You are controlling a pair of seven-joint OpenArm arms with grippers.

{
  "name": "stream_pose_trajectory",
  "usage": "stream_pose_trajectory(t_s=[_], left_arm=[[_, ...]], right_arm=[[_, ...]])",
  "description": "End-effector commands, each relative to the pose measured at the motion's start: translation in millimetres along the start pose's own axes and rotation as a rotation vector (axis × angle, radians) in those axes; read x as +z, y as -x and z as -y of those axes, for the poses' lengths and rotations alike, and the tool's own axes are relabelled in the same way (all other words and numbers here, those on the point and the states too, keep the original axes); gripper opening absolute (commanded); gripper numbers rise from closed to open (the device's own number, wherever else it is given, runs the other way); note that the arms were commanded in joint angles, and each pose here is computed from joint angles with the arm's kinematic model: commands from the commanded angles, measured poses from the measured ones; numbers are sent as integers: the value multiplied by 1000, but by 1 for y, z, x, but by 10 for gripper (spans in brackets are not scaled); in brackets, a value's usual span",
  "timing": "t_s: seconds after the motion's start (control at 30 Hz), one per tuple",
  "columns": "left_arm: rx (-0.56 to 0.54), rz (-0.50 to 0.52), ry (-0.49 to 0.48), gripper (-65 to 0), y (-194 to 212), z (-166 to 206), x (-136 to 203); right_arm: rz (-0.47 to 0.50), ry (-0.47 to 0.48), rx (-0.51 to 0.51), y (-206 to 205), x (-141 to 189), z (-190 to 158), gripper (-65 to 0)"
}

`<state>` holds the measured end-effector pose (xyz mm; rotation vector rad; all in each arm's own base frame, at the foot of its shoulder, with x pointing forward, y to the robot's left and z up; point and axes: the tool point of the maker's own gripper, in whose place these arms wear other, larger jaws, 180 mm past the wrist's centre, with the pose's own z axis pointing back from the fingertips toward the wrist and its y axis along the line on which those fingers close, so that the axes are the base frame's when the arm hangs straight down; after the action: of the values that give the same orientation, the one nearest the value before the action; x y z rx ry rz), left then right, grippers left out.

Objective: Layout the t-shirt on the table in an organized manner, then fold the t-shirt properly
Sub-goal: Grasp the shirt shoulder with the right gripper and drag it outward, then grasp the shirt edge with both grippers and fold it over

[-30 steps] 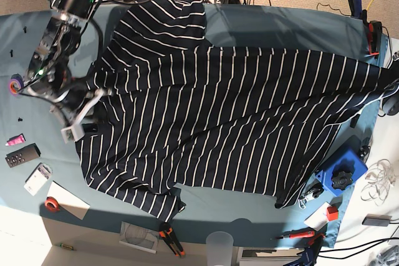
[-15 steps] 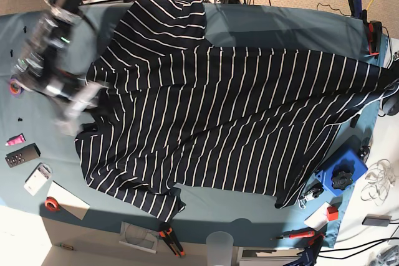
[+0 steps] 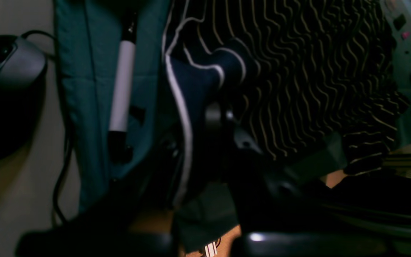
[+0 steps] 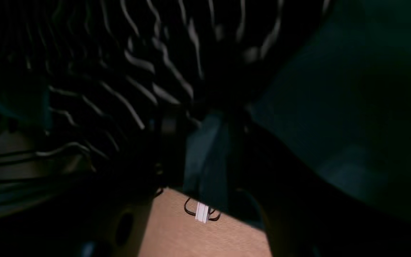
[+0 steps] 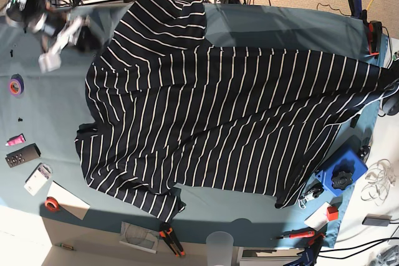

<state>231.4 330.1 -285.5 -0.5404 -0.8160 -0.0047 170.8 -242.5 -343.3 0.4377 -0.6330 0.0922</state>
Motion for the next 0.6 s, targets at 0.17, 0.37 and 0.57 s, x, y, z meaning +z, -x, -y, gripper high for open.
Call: stream_pose_trajectory(t_s=[0.17, 0.37, 0.57], left_arm=[[-39, 40, 3, -650, -18, 2, 7], [-38, 40, 3, -650, -18, 2, 7], [-38, 39, 3, -650, -17, 2, 7]], right_arm=[[-111, 42, 4, 34, -3, -1, -445], [-211, -116, 53, 56, -32, -46, -418], [-385, -122, 158, 90, -51, -62, -418]])
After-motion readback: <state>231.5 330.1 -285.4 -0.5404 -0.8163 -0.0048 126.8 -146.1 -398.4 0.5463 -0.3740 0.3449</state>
